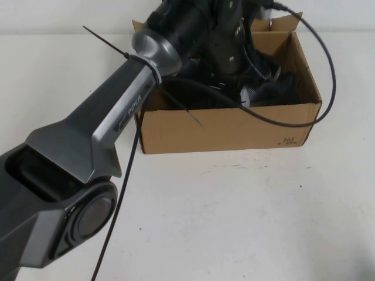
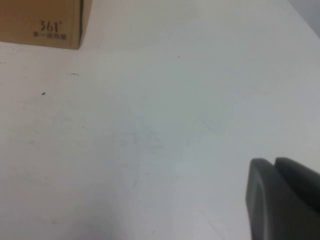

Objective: Put shoes into padded shoe box
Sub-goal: Place the shoe in the shoe box

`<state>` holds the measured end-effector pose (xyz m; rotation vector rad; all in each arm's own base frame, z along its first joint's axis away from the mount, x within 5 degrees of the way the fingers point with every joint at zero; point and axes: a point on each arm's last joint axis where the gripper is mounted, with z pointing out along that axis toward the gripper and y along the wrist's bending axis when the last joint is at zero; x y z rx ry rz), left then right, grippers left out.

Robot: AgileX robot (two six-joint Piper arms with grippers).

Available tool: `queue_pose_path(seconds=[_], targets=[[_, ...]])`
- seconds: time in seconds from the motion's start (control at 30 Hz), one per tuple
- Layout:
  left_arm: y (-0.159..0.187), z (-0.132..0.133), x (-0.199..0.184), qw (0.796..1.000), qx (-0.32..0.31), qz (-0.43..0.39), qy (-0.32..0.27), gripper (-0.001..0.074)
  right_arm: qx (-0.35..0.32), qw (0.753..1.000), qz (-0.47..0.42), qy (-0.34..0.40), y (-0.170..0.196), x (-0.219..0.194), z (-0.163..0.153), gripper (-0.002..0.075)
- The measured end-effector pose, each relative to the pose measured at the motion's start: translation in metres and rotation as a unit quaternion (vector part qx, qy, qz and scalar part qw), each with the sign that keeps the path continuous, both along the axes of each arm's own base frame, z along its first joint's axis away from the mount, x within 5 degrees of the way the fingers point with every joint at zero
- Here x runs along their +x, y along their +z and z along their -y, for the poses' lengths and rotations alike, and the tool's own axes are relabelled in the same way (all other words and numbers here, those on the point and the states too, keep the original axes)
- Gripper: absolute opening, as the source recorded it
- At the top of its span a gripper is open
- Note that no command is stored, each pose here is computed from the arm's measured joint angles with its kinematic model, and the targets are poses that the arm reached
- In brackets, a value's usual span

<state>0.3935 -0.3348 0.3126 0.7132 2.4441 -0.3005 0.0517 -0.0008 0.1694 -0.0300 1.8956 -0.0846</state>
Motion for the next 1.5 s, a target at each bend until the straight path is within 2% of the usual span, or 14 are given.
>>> queue_pose_path(seconds=[0.2, 0.33, 0.4, 0.5, 0.67, 0.83, 0.97, 1.23, 1.5], targets=[[-0.026, -0.001, 0.009, 0.999, 0.033, 0.005, 0.019, 0.0521, 0.000, 1.000, 0.000, 0.000, 0.000, 0.000, 0.000, -0.0008], [-0.031, 0.001, 0.015, 0.999, 0.025, 0.026, 0.031, 0.0519, 0.000, 1.000, 0.000, 0.000, 0.000, 0.000, 0.000, -0.0008], [-0.033, 0.003, 0.016, 0.999, 0.021, 0.030, 0.030, 0.0494, 0.000, 1.000, 0.000, 0.000, 0.000, 0.000, 0.000, -0.0008], [-0.036, 0.004, 0.018, 0.999, 0.018, 0.034, 0.030, 0.0391, 0.000, 1.000, 0.000, 0.000, 0.000, 0.000, 0.000, -0.0008], [-0.034, 0.007, 0.020, 0.998, 0.002, 0.050, 0.028, 0.0147, 0.000, 1.000, 0.000, 0.000, 0.000, 0.000, 0.000, -0.0008], [-0.042, 0.009, 0.023, 0.998, 0.007, 0.054, 0.018, 0.0029, 0.000, 1.000, 0.000, 0.000, 0.000, 0.000, 0.000, -0.0008], [-0.042, 0.009, 0.023, 0.998, 0.029, 0.062, -0.006, 0.0006, 0.000, 1.000, 0.000, 0.000, 0.000, 0.000, 0.000, -0.0008], [-0.032, 0.002, 0.014, 0.992, 0.100, 0.076, -0.022, 0.0001, 0.000, 1.000, 0.000, 0.000, 0.000, 0.000, 0.000, -0.0008], [-0.030, 0.004, 0.010, 0.984, 0.144, 0.100, -0.034, 0.0001, 0.000, 1.000, 0.000, 0.000, 0.000, 0.000, 0.000, -0.0008]])
